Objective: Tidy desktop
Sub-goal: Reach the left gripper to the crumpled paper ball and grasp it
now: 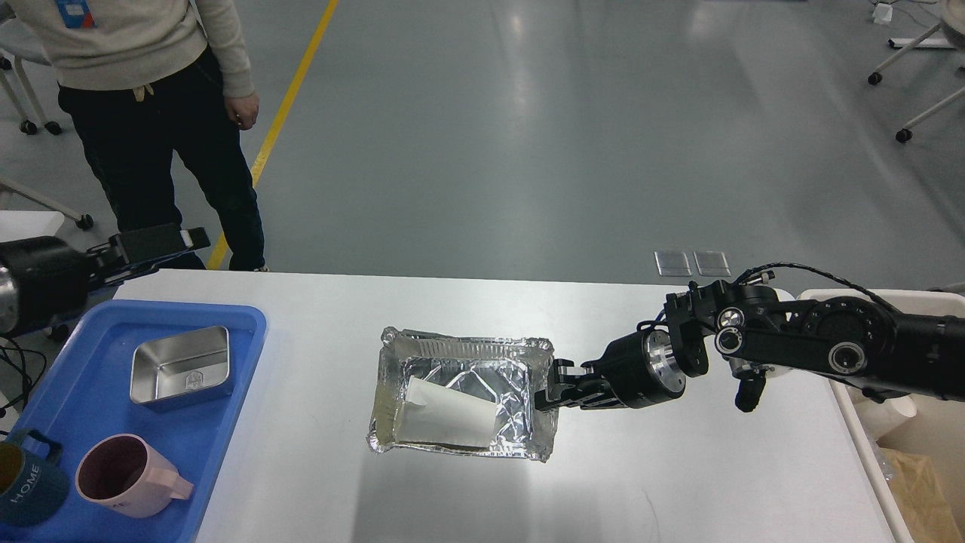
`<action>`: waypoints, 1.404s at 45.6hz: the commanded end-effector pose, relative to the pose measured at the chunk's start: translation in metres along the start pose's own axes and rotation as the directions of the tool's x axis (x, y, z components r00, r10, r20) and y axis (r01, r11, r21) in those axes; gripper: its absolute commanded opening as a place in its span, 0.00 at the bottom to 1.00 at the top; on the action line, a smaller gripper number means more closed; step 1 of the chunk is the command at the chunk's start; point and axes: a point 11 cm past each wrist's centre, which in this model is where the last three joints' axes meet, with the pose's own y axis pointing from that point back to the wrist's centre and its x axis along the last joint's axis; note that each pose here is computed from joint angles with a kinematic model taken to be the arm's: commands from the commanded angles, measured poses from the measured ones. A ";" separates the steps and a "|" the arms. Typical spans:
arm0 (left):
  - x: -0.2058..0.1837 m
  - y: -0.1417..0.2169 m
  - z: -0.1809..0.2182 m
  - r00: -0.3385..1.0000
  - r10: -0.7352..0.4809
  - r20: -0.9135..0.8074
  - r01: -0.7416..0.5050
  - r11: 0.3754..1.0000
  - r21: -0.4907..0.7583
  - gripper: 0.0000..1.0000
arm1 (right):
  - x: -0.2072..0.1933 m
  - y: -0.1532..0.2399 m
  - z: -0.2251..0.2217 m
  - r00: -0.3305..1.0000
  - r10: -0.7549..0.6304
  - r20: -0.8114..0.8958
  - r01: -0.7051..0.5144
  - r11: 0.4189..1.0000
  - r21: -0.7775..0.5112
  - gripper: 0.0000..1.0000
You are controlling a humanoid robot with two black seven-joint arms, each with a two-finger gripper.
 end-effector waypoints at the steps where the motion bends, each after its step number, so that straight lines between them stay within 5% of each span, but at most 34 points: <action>1: 0.003 0.029 -0.028 0.998 0.054 -0.037 -0.051 0.996 0.070 0.95 | 0.000 0.002 0.000 1.000 0.001 -0.001 -0.001 1.000 -0.001 0.00; 30: -0.015 0.051 -0.068 0.980 0.099 -0.174 -0.076 0.988 0.132 0.96 | 0.002 0.006 0.003 1.000 0.013 0.003 -0.013 1.000 -0.003 0.00; 54: -0.093 -0.116 -0.036 0.971 -0.138 -0.193 0.141 0.990 -0.002 0.96 | 0.006 0.014 0.009 0.999 0.033 0.013 -0.033 0.999 -0.015 0.00; 64: -0.142 -0.156 -0.010 0.954 -0.251 -0.164 0.246 0.968 -0.047 0.96 | 0.007 0.020 0.013 0.999 0.044 0.025 -0.044 0.999 -0.016 0.00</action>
